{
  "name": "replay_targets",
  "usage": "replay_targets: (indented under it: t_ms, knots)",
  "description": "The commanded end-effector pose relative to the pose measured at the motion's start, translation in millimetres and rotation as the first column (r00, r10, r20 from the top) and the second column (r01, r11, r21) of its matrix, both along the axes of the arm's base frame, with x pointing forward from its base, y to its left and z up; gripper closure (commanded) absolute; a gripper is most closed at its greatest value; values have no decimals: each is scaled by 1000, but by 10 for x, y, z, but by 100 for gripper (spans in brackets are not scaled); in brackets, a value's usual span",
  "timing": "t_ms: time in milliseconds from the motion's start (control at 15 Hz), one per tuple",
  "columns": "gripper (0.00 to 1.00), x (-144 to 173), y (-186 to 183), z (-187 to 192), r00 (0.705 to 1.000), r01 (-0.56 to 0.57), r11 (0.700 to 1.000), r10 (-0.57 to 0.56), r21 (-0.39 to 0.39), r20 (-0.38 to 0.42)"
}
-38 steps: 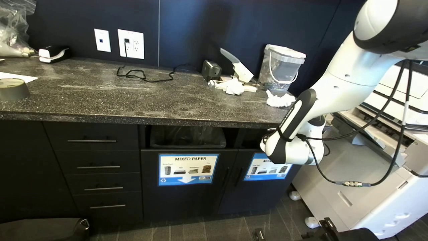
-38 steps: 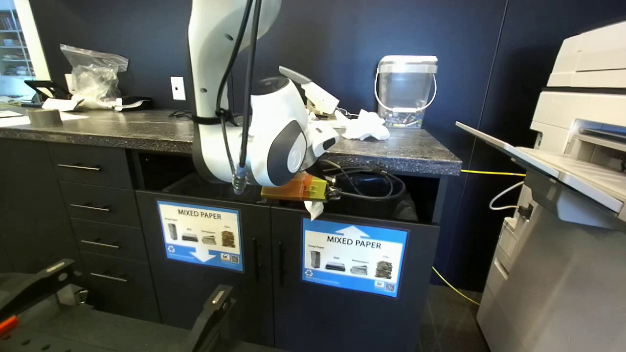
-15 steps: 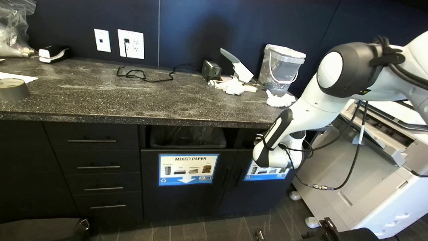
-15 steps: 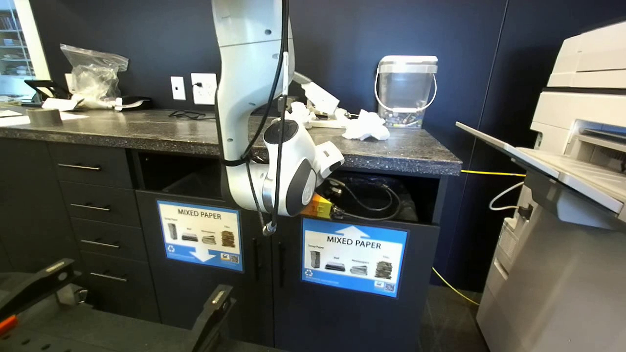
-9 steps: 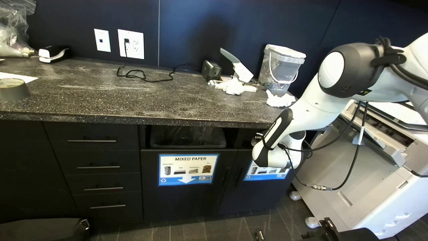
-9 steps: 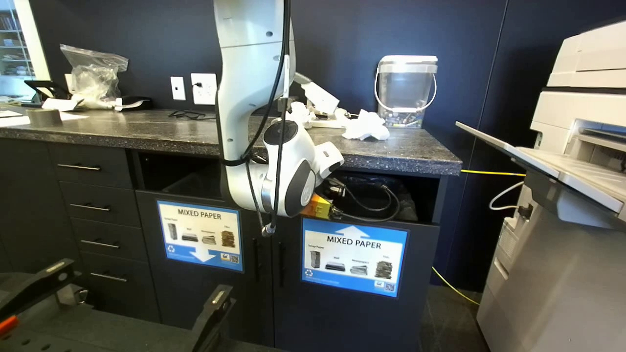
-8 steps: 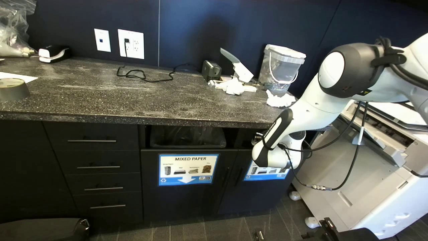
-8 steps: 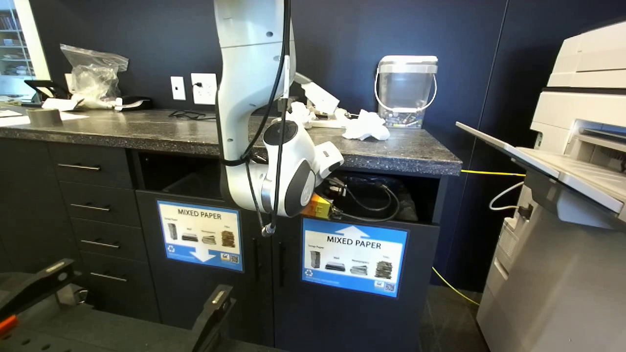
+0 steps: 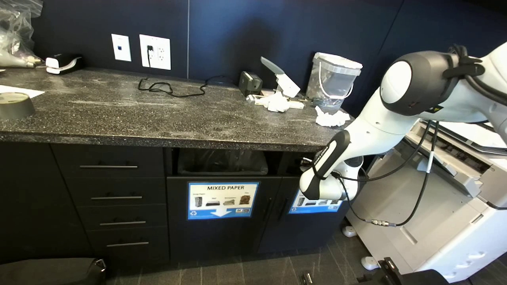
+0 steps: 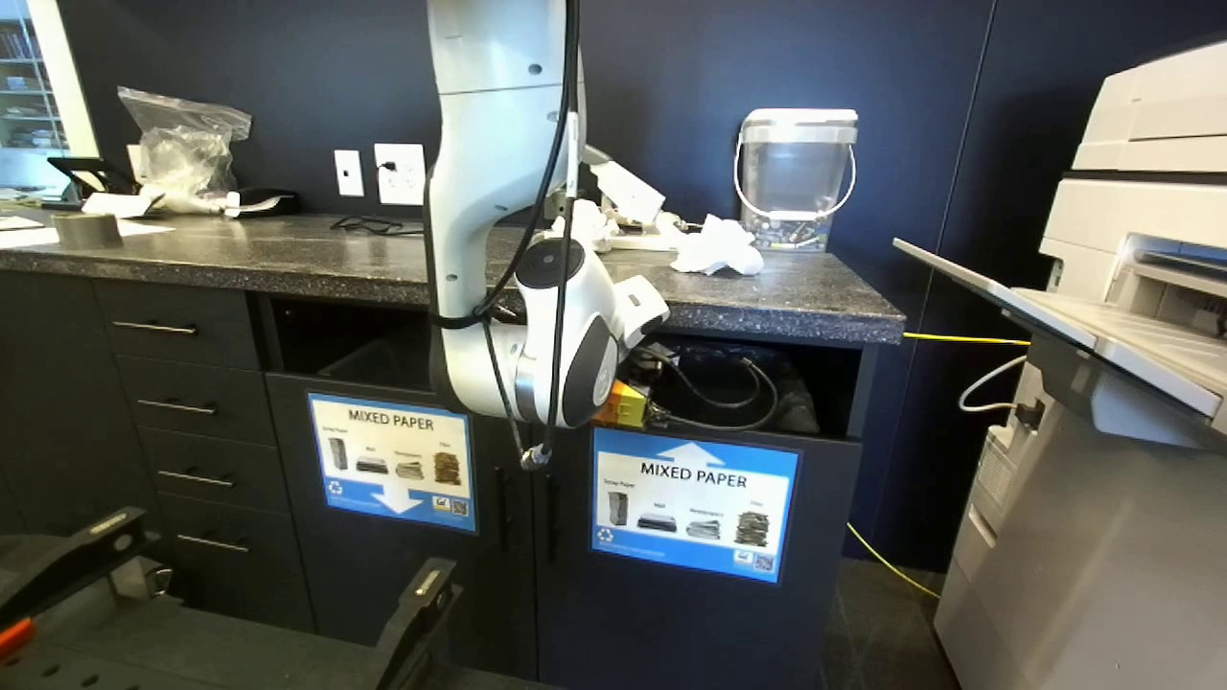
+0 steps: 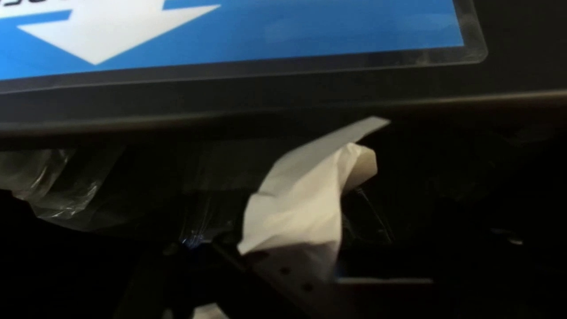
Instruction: Put the white pieces of paper in the right bin
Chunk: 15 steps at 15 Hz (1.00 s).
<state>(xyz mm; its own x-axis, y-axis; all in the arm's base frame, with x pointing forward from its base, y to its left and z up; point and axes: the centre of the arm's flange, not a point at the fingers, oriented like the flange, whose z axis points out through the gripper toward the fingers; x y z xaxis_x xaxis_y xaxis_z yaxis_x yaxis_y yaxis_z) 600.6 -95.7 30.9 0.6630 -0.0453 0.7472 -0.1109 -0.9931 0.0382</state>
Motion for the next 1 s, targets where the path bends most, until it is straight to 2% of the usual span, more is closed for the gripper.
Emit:
replay_targets:
  t_ms: [0, 267, 600, 933]
  knots:
    - [0, -51, -59, 195, 1000, 7, 1000, -7, -7, -23]
    - [0, -131, -118, 270, 995, 65, 996, -69, -62, -69]
    - [0, -206, -283, 389, 991, 100, 992, -106, -70, -86]
    - [0, -217, -228, 596, 988, 25, 998, -34, -60, -152]
